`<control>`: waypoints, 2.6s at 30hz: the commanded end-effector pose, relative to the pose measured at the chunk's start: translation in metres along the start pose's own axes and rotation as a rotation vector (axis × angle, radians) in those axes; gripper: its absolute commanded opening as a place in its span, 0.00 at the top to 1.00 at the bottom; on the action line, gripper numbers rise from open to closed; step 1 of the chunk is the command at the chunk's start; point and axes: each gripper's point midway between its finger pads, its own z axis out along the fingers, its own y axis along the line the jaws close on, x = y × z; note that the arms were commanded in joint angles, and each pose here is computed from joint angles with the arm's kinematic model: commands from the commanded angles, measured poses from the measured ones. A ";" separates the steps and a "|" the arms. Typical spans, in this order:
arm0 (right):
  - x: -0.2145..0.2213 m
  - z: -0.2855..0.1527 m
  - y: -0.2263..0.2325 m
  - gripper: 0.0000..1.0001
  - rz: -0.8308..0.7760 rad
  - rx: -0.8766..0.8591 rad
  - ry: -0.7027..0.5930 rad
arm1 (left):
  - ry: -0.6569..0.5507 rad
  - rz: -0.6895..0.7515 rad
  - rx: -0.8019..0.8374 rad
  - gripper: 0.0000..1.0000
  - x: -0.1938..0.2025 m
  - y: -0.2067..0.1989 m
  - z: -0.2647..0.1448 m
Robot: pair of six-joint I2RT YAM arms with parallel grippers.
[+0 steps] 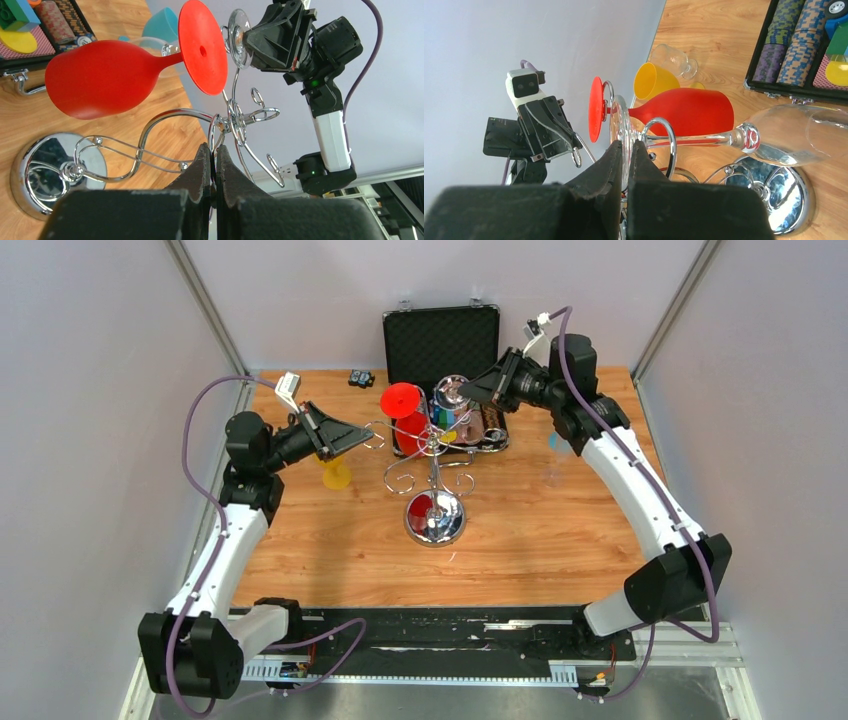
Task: Take the wine glass off the wine glass rack
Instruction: Pick up the wine glass from the wine rack.
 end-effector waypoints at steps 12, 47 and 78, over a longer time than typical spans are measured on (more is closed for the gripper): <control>-0.025 -0.037 0.019 1.00 0.019 -0.067 -0.115 | 0.058 0.084 -0.003 1.00 0.016 0.001 -0.006; 0.002 -0.022 0.054 1.00 0.006 -0.184 -0.055 | 0.052 0.094 -0.005 1.00 0.014 -0.004 -0.007; -0.067 -0.009 0.042 1.00 0.000 -0.120 -0.229 | 0.098 0.113 -0.010 1.00 0.013 0.002 -0.002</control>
